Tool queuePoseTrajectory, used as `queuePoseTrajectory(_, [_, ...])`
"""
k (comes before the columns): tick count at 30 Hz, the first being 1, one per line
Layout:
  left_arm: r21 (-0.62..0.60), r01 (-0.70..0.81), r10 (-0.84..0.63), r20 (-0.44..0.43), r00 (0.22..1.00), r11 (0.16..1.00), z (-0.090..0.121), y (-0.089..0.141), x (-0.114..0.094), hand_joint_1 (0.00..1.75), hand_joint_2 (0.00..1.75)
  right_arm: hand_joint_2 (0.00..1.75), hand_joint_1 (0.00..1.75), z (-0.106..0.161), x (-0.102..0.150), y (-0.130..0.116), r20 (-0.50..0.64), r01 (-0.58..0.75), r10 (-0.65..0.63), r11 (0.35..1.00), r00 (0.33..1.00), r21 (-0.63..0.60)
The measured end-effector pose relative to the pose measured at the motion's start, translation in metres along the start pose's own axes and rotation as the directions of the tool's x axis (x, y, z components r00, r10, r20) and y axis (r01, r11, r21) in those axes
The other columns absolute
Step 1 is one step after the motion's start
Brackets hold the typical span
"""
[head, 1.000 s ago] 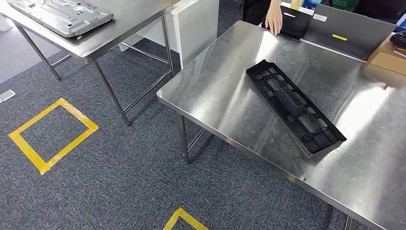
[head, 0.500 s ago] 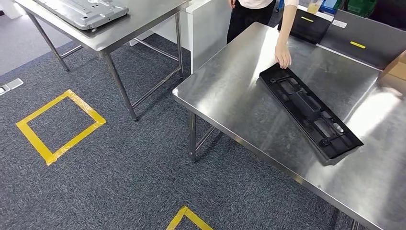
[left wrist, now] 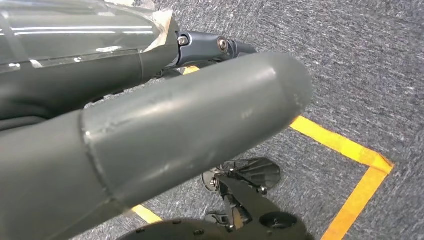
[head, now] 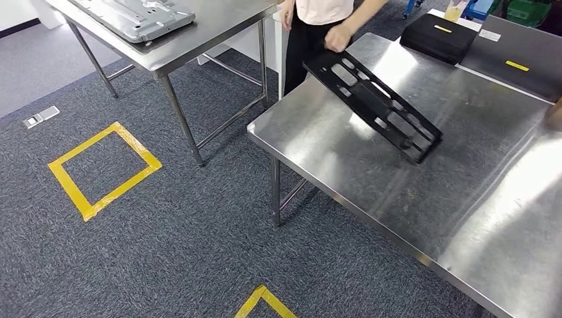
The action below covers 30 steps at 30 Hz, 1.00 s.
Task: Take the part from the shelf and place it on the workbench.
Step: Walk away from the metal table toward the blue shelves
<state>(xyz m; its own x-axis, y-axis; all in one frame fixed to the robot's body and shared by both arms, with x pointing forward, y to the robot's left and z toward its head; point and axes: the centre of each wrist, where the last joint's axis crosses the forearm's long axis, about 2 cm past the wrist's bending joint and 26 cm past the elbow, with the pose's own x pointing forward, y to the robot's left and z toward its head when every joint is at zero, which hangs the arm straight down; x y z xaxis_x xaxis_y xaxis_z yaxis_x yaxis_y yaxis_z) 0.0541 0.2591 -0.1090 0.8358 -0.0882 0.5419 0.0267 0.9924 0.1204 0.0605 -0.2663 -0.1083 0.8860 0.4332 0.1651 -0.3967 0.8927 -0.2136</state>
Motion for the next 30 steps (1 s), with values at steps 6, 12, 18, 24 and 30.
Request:
queuePoseTrajectory(6, [0.007,-0.006,0.006,-0.004,1.000,1.000,0.0005,0.0005,-0.0013,0.00,0.00,0.00,0.00,0.0002,0.0002,0.0012,0.006,-0.025,0.025,1.000,1.000,0.004])
queuePoseTrajectory(12, [0.016,-0.017,0.017,-0.001,1.000,1.000,-0.0003,0.0005,0.0005,0.00,0.00,0.00,0.00,0.0001,0.0017,0.0006,0.013,-0.039,0.039,0.999,0.999,0.007])
queuePoseTrajectory(18, [0.039,-0.045,0.045,-0.010,0.999,0.998,0.0005,-0.0005,-0.0007,0.00,0.00,0.00,0.00,0.0001,0.0033,0.0011,0.027,-0.071,0.070,0.997,0.997,0.015])
queuePoseTrajectory(24, [0.063,-0.089,0.090,-0.022,0.996,0.994,0.0012,-0.0013,-0.0019,0.00,0.00,0.00,0.00,0.0001,0.0035,0.0013,0.036,-0.089,0.089,0.996,0.995,0.016])
queuePoseTrajectory(30, [0.125,-0.142,0.147,-0.029,0.989,0.982,0.0017,0.0013,-0.0036,0.00,0.00,0.00,0.00,0.0012,0.0077,0.0064,0.037,-0.130,0.129,0.991,0.991,0.035])
